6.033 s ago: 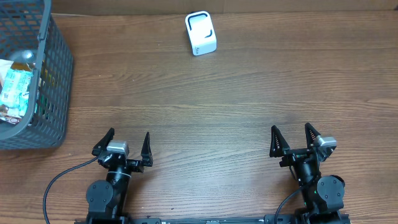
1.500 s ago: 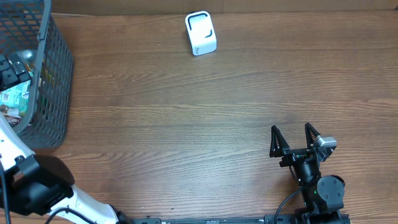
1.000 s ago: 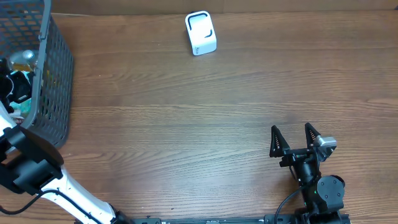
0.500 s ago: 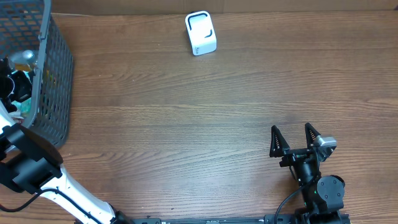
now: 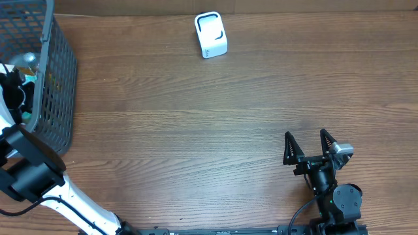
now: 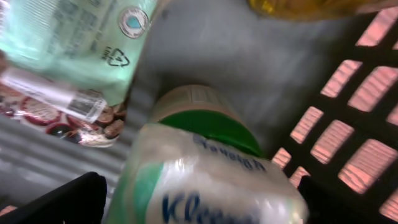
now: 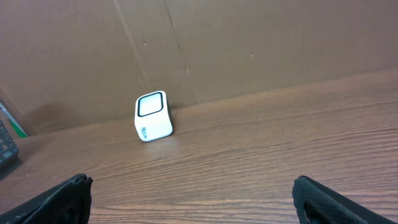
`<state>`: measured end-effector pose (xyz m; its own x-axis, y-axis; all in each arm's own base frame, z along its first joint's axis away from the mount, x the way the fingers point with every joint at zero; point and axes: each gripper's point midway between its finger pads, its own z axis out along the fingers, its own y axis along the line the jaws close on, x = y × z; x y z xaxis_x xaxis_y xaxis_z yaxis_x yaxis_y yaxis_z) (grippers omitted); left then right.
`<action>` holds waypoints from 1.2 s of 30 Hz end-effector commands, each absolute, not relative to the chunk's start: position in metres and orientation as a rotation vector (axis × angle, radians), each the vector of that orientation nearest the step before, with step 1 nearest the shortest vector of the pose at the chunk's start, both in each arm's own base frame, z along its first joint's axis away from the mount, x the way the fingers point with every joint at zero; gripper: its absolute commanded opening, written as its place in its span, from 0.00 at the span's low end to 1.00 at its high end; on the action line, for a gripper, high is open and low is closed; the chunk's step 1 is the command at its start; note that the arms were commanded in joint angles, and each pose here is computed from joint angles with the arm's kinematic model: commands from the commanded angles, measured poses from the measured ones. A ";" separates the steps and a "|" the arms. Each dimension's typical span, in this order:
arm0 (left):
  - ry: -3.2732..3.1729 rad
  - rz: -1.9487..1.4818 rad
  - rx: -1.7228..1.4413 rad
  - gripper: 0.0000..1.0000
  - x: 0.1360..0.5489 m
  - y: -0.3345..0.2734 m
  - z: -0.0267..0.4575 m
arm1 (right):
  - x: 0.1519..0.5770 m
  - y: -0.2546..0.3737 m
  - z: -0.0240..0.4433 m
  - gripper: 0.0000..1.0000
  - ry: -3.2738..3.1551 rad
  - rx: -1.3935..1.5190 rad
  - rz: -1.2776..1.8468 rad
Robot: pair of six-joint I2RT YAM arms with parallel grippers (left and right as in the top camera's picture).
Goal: Scan the item barcode
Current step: 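Reach the left gripper into the grey basket toward the green-capped jar, then grasp the green-capped jar and lift it out with the left gripper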
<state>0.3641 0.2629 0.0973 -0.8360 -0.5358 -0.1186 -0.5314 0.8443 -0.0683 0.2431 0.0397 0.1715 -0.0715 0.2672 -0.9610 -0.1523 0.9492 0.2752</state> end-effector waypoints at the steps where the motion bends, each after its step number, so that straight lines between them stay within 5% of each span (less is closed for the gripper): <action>1: 2.919 -0.088 -0.823 1.00 0.360 0.260 0.078 | 0.243 0.039 0.169 1.00 1.604 0.084 0.341; 7: 2.906 -0.081 -0.819 0.98 0.363 0.262 0.071 | 0.243 0.039 0.169 1.00 1.604 0.084 0.341; 13: 2.899 -0.081 -0.816 0.64 0.365 0.263 0.071 | 0.243 0.039 0.169 1.00 1.604 0.084 0.341; 20: 2.856 -0.052 -0.807 0.49 0.373 0.269 0.107 | 0.243 0.039 0.169 1.00 1.604 0.084 0.341; 27: 2.499 0.071 -0.799 0.48 0.395 0.279 0.268 | 0.243 0.039 0.169 1.00 1.604 0.084 0.341; 36: 2.156 -0.081 -0.586 0.40 0.405 0.176 0.418 | 0.243 0.039 0.169 1.00 1.604 0.084 0.341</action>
